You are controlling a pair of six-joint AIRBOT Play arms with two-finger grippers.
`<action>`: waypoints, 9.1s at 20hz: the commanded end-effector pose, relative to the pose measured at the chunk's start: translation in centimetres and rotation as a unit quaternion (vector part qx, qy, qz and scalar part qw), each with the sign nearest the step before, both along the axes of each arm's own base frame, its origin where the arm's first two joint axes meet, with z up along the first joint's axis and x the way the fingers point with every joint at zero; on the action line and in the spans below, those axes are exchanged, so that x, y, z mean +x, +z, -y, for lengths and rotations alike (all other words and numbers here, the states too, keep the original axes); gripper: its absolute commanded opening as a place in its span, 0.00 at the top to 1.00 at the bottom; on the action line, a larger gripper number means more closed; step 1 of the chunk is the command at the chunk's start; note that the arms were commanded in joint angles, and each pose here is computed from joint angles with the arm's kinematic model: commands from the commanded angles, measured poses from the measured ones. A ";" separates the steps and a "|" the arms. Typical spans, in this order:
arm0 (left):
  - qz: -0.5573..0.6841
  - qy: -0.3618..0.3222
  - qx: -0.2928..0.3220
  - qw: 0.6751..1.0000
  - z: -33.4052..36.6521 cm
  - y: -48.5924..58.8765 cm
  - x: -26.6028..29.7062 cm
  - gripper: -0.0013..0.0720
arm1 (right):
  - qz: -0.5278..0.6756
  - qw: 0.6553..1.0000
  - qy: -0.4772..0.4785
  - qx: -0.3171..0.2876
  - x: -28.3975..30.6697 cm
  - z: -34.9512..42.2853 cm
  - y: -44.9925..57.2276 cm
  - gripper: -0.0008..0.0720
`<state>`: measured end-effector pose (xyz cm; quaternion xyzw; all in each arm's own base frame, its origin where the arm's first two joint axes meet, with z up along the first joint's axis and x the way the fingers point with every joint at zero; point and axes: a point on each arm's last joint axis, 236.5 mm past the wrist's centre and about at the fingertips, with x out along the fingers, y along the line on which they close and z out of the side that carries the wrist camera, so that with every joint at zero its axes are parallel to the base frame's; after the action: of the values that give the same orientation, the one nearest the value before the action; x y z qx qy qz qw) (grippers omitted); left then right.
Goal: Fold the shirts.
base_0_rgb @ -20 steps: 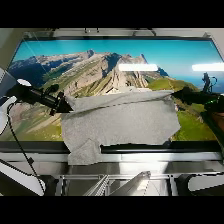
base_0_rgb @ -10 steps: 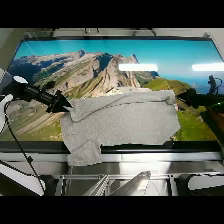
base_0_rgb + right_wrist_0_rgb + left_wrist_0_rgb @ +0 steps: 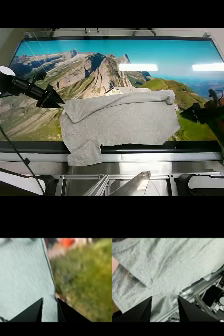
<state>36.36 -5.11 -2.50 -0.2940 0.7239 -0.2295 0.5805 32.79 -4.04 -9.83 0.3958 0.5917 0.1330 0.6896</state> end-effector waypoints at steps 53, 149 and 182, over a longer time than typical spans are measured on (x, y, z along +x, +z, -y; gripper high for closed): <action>0.005 0.000 0.073 0.997 4.4 -4.0 -16.1 0.97 | -0.102 0.989 0.055 0.094 -8.5 -8.7 3.2 0.97; 0.302 -0.039 -0.073 0.950 9.1 18.4 8.5 0.97 | 0.297 0.928 0.199 0.103 6.0 -46.7 13.7 0.97; 0.288 -0.025 -0.069 0.955 8.0 15.6 0.6 0.52 | -0.035 0.967 0.247 0.051 6.8 -36.0 -2.0 0.33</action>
<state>37.20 -12.94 13.82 -0.2339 0.5031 -0.3627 0.7487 40.03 30.07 -11.12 0.2574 0.6947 0.2835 0.6089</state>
